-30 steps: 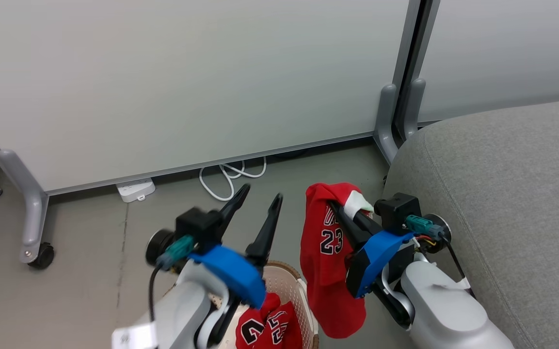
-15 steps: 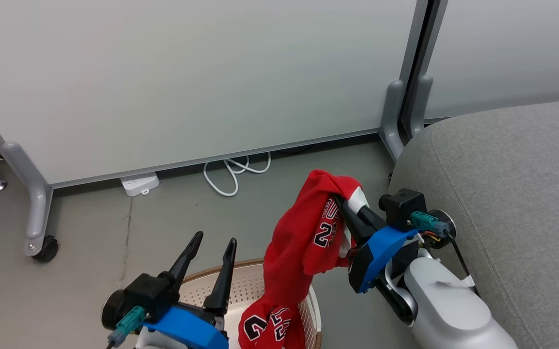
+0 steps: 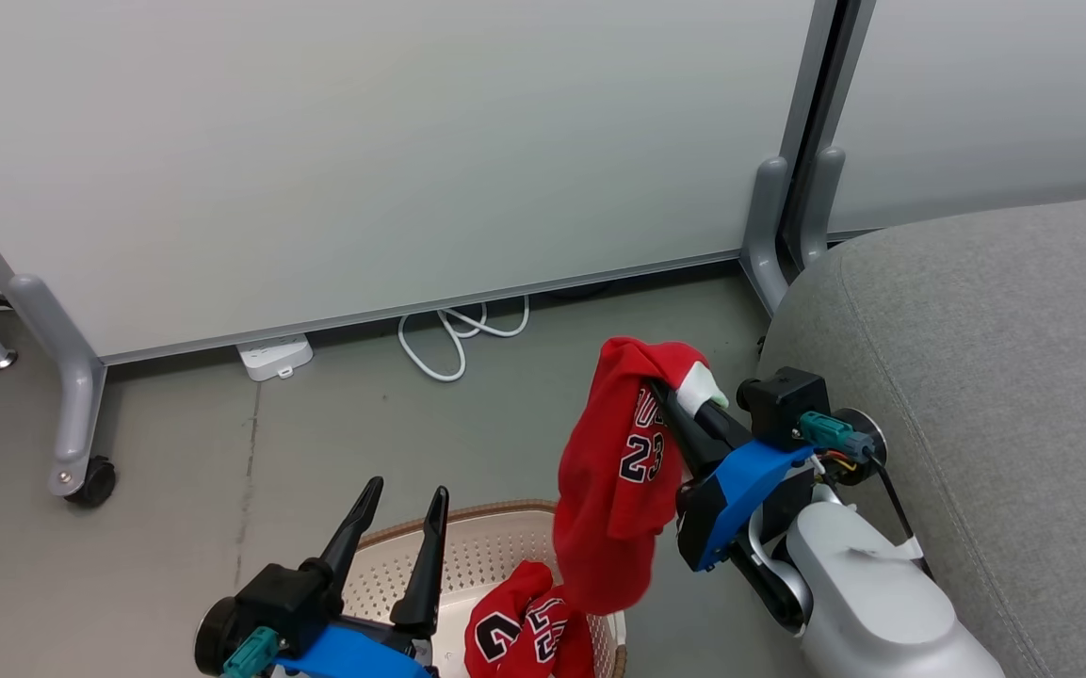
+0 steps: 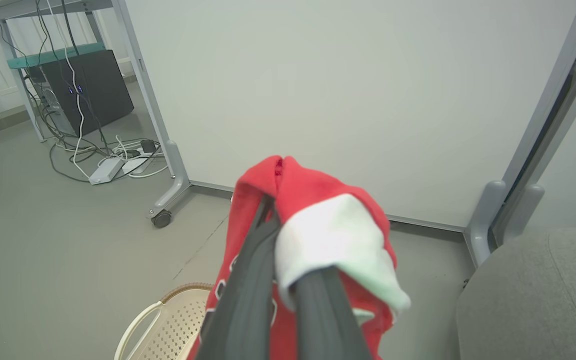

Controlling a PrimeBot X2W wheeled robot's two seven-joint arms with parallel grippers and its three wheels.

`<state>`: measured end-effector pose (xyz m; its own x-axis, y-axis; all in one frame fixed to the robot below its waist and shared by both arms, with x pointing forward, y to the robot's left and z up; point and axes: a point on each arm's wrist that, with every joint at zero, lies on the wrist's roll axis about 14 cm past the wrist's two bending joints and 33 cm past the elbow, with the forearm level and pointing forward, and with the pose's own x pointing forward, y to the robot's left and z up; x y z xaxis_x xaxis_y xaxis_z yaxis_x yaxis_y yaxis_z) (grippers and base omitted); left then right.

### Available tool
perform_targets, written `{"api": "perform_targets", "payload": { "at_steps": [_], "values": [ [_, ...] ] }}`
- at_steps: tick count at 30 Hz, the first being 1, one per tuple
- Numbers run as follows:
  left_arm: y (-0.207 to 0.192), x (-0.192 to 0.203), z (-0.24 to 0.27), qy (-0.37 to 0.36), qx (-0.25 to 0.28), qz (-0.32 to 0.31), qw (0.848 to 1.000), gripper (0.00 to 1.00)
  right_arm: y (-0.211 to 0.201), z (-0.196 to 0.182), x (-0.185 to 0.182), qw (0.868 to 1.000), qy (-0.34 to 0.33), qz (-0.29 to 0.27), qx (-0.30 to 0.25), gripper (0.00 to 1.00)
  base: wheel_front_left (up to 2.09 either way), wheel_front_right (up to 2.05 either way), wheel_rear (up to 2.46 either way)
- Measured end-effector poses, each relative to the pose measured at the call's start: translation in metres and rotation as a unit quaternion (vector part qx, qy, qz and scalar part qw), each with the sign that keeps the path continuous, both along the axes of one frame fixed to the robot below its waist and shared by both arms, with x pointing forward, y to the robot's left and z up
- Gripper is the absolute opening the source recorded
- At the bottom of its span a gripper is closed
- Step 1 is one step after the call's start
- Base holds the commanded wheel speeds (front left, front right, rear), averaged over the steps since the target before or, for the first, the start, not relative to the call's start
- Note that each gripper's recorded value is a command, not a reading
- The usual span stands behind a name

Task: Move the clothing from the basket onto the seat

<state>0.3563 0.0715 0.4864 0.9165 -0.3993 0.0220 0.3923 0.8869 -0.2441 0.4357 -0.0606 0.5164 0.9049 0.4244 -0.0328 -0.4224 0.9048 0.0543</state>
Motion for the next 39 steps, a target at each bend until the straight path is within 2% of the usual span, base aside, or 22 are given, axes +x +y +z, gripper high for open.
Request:
{"api": "perform_targets", "payload": {
  "at_steps": [10, 15, 25, 39],
  "values": [
    [-0.011, 0.004, -0.003, 0.004, 0.002, -0.013, 1.000, 1.00, -0.013, -0.002, -0.002, 1.000, 0.003, -0.015, -0.001, 0.00, 0.00, 0.00, 0.00],
    [-0.029, 0.010, -0.005, 0.005, 0.002, -0.042, 0.999, 1.00, -0.036, -0.002, -0.005, 0.999, 0.002, -0.043, -0.008, 0.00, 0.00, 0.00, 0.00],
    [-0.089, 0.018, -0.005, 0.003, -0.003, -0.134, 0.991, 1.00, -0.103, -0.009, -0.020, 0.991, 0.010, -0.131, -0.014, 0.00, 0.00, 0.00, 0.00],
    [-0.151, 0.015, -0.010, 0.008, -0.008, -0.227, 0.974, 1.00, -0.173, -0.014, -0.055, 0.973, 0.019, -0.229, -0.017, 0.00, 0.00, 0.00, 0.00]
  ]
}}
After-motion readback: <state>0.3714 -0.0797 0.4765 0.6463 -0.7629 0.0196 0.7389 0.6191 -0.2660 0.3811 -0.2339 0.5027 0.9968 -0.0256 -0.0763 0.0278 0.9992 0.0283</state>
